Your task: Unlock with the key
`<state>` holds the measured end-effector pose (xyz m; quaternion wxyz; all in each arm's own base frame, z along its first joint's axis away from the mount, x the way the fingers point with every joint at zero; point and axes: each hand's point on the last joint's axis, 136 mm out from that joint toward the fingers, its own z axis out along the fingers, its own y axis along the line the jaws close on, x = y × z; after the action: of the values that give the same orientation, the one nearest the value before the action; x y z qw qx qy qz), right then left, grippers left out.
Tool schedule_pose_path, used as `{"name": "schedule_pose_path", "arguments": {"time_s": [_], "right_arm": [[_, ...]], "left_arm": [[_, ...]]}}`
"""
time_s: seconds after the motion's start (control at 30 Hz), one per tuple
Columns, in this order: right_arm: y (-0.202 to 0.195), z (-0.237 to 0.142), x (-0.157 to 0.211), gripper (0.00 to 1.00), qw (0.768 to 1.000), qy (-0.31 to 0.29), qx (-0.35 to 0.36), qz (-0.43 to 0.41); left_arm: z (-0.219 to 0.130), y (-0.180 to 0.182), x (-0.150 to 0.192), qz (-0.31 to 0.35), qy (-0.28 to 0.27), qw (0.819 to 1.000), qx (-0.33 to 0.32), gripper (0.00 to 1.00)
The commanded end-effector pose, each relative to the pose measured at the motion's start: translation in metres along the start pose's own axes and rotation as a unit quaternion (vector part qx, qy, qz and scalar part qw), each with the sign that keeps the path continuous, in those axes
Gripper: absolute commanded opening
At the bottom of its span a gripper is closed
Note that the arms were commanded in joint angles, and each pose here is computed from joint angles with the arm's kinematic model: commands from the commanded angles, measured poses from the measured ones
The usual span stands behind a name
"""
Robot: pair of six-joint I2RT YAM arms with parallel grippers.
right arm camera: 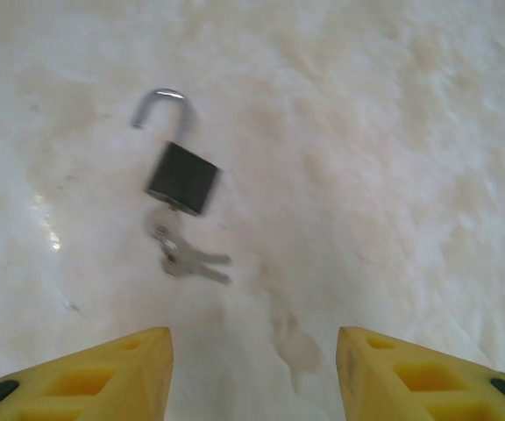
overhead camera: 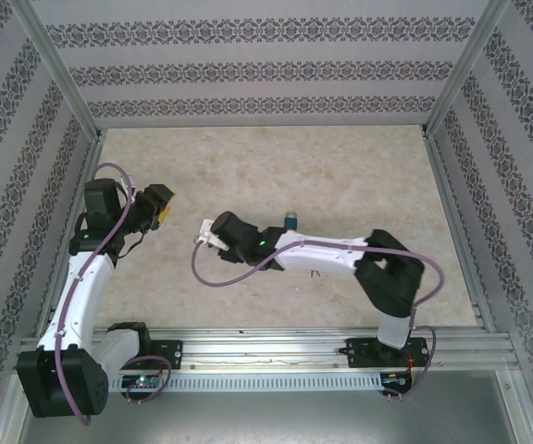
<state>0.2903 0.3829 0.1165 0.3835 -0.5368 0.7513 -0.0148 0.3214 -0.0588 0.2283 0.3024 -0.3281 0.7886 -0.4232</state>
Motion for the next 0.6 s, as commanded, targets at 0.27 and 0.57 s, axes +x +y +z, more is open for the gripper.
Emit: {"name": "schedule_pose_path", "arguments": {"time_s": [0.27, 0.57], "right_arm": [[-0.076, -0.074, 0.062, 0.45, 0.948, -0.01, 0.032, 0.318], [-0.107, -0.096, 0.141, 0.4, 0.848, 0.011, 0.017, 0.53]], "left_arm": [[0.004, -0.02, 0.024, 0.071, 0.038, 0.996, 0.022, 0.55], [0.049, -0.03, 0.078, 0.11, 0.105, 0.988, 0.027, 0.55]]}}
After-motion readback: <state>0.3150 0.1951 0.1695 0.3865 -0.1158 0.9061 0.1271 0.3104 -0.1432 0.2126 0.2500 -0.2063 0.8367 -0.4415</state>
